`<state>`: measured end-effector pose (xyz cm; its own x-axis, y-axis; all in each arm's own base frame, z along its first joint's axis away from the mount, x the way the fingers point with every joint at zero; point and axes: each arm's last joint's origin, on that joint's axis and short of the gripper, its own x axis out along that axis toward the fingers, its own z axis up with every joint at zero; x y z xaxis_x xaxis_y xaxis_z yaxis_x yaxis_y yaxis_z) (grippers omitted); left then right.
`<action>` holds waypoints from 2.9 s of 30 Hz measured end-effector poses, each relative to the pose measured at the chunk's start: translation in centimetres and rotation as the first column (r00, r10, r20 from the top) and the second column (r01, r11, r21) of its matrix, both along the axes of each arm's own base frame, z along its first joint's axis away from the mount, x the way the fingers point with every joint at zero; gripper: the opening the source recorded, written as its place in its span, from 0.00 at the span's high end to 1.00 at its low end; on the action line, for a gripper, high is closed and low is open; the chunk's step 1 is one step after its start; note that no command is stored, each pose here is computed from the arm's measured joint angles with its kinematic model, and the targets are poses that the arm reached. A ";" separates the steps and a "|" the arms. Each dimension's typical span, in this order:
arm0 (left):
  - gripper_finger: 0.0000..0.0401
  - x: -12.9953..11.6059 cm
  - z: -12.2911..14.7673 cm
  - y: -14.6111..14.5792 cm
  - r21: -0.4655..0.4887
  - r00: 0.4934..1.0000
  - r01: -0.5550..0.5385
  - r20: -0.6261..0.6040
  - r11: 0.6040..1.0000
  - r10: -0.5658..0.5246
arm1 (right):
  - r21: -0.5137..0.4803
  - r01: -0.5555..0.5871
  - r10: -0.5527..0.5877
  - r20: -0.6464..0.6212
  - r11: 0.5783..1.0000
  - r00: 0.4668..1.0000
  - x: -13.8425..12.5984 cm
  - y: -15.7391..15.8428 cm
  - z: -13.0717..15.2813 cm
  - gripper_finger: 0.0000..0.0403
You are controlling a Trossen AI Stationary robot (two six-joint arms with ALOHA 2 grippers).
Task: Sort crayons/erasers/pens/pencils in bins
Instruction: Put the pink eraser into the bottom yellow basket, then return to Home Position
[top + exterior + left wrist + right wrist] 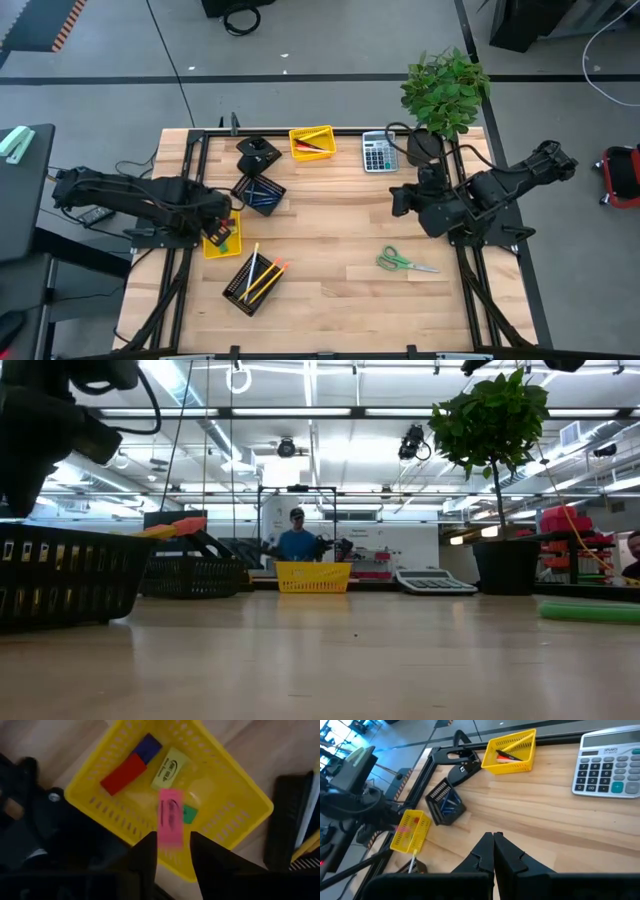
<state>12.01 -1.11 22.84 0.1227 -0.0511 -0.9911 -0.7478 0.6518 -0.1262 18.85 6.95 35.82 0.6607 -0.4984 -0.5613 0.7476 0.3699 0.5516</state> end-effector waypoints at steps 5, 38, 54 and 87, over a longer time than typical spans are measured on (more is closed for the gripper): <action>0.60 0.1 -0.4 0.0 -0.006 1.000 -0.017 0.007 1.000 0.017 | 0.000 0.016 -0.016 0.000 1.000 1.000 0.1 -0.3 0.0 0.98; 0.95 2.5 15.9 0.5 0.252 0.710 -0.034 0.687 0.967 -0.154 | -0.070 -0.427 0.398 -0.256 0.901 0.881 -2.6 -1.4 2.5 0.98; 0.97 -0.9 7.3 0.8 0.091 0.266 -0.171 0.963 0.981 -0.043 | -0.149 -0.375 0.403 0.389 0.915 0.829 -4.9 -2.6 -6.1 0.98; 0.99 -7.0 1.7 1.6 -0.093 0.242 -0.230 0.959 0.969 0.149 | 0.088 -0.195 0.083 0.685 0.977 0.724 -7.6 -5.9 -18.5 0.98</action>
